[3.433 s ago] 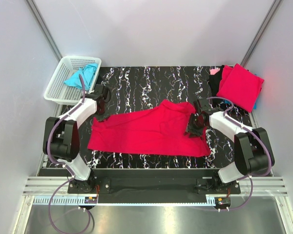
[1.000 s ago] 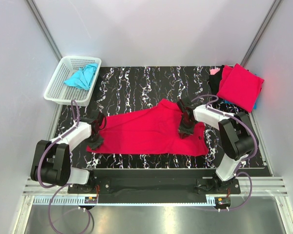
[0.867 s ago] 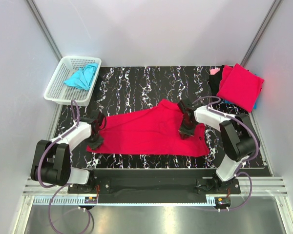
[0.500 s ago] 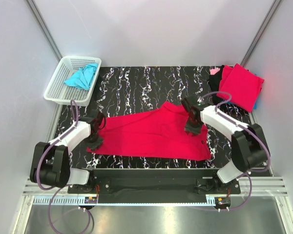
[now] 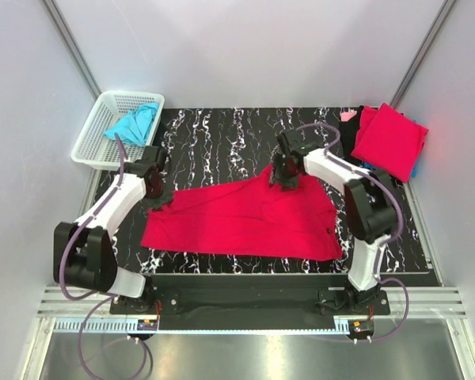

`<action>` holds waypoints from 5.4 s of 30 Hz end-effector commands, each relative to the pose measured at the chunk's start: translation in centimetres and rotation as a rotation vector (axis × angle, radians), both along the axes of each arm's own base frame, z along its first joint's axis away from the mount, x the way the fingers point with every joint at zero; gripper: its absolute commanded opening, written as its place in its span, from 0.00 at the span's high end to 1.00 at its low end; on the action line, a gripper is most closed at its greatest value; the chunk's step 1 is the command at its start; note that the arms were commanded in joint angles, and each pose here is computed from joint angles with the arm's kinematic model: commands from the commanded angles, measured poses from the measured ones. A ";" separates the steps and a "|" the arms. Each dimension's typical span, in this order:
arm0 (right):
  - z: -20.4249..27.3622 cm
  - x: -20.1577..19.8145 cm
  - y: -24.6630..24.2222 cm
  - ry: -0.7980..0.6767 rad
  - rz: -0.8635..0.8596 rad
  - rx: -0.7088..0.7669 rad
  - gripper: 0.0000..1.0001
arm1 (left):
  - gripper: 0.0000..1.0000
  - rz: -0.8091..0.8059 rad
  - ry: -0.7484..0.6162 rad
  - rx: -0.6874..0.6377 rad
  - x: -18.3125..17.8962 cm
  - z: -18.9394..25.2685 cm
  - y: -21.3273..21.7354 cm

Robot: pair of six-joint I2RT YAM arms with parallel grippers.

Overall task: Fold and stack the t-shirts
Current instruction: Fold the tshirt

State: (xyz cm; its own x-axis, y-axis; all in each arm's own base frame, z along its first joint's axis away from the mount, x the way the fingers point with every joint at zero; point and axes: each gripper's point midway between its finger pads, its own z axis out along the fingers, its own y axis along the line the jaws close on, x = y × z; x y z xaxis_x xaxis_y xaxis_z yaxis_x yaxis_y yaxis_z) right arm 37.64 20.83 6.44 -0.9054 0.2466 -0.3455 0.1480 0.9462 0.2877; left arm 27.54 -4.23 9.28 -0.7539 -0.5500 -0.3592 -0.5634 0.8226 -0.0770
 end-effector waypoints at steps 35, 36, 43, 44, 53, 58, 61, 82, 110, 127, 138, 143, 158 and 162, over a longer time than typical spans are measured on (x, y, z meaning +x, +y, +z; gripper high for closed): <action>6.4 -4.6 21.4 -0.104 0.626 0.952 0.53 | 0.72 0.004 -0.041 -0.129 3.5 -3.7 -2.6; 6.3 -4.6 21.8 -0.093 0.619 0.958 0.53 | 0.71 0.014 -0.045 -0.119 3.3 -3.6 -2.3; 4.8 -5.2 26.4 -0.044 0.653 0.955 0.53 | 0.71 0.144 -0.119 -0.125 1.4 -2.0 1.5; 4.4 -5.2 26.8 -0.040 0.650 0.944 0.53 | 0.71 0.170 -0.139 -0.127 1.3 -1.6 2.3; 0.0 -4.9 31.1 -0.108 0.629 0.723 0.52 | 0.70 0.243 -0.361 -0.232 -0.5 2.8 4.5; -1.3 -5.5 33.7 -0.100 0.620 0.693 0.51 | 0.70 0.235 -0.340 -0.294 -1.1 2.7 4.0; -1.8 -6.4 35.1 -0.093 0.637 0.680 0.51 | 0.70 0.254 -0.346 -0.315 -1.2 2.8 4.6; -1.6 -9.3 36.3 -0.180 0.631 0.438 0.52 | 0.70 0.256 -0.376 -0.414 -1.2 3.1 6.2; -1.4 -7.3 36.7 -0.246 0.618 0.339 0.76 | 0.70 0.226 -0.358 -0.427 -2.0 2.2 5.7; -3.2 -8.6 38.2 -0.172 0.681 0.395 0.67 | 0.70 0.222 -0.357 -0.410 -2.2 2.2 6.0; -3.5 -8.4 37.8 -0.171 0.669 0.362 1.00 | 0.70 0.221 -0.349 -0.407 -2.2 2.0 6.1; -2.8 -7.9 37.8 -0.200 0.662 0.347 1.00 | 0.70 0.220 -0.349 -0.405 -2.4 2.0 6.1; 0.7 -6.2 38.1 -0.313 0.682 0.324 1.00 | 0.70 0.209 -0.343 -0.411 -2.4 1.9 5.9; 1.5 -5.7 38.6 -0.344 0.680 0.329 1.00 | 0.70 0.202 -0.338 -0.415 -2.6 1.7 5.8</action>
